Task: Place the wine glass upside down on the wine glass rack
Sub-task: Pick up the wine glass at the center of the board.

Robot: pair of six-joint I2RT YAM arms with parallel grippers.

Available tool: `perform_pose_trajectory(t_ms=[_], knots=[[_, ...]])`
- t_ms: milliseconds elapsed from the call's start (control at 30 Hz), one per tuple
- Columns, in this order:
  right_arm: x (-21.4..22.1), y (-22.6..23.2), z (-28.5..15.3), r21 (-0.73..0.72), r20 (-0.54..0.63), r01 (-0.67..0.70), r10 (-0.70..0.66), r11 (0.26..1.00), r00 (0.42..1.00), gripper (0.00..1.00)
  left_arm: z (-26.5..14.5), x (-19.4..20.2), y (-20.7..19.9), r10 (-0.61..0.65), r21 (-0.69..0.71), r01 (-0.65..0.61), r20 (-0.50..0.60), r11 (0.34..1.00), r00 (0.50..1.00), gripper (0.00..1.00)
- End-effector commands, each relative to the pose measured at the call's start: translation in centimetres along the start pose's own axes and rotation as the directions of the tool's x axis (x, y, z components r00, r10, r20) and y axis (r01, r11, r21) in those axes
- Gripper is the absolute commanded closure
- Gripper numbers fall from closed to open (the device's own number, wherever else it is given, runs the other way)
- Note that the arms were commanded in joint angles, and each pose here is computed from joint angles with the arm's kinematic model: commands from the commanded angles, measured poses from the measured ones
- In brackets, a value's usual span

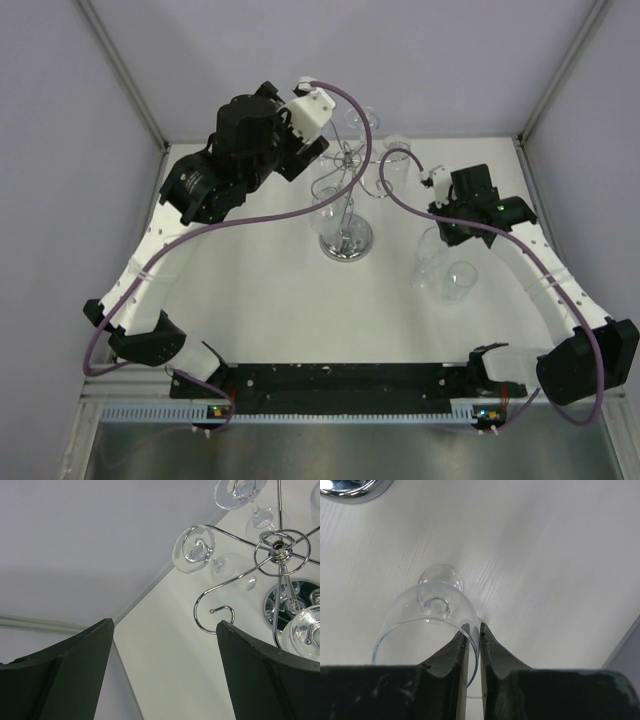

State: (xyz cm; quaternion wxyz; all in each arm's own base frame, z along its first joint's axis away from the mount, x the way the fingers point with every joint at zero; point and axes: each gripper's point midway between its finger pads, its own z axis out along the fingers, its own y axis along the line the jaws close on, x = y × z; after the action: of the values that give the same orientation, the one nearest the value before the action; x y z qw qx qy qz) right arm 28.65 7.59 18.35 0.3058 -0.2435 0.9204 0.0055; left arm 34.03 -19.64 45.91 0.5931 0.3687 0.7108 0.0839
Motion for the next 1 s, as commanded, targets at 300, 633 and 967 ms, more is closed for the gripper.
perform_pose_trajectory(t_ms=[300, 633, 967], knots=[[-3.8, -1.3, -7.2, 0.046, 0.195, -0.011, 0.002, 0.999, 0.981, 1.00, -1.1, -1.8, -0.5, -0.093, 0.069, 0.087, 0.091, 0.994, 0.991, 0.11], [-6.2, -3.3, -17.8, 0.180, 0.406, -0.017, -0.058, 0.984, 0.912, 1.00, -2.4, -4.5, -2.6, -0.216, 0.226, 0.171, 0.194, 0.959, 0.957, 0.05], [-6.2, -4.7, -26.8, 0.299, 0.587, -0.073, -0.122, 0.952, 0.801, 1.00, -3.4, -7.6, -4.8, -0.348, 0.385, 0.223, 0.292, 0.895, 0.891, 0.01]])
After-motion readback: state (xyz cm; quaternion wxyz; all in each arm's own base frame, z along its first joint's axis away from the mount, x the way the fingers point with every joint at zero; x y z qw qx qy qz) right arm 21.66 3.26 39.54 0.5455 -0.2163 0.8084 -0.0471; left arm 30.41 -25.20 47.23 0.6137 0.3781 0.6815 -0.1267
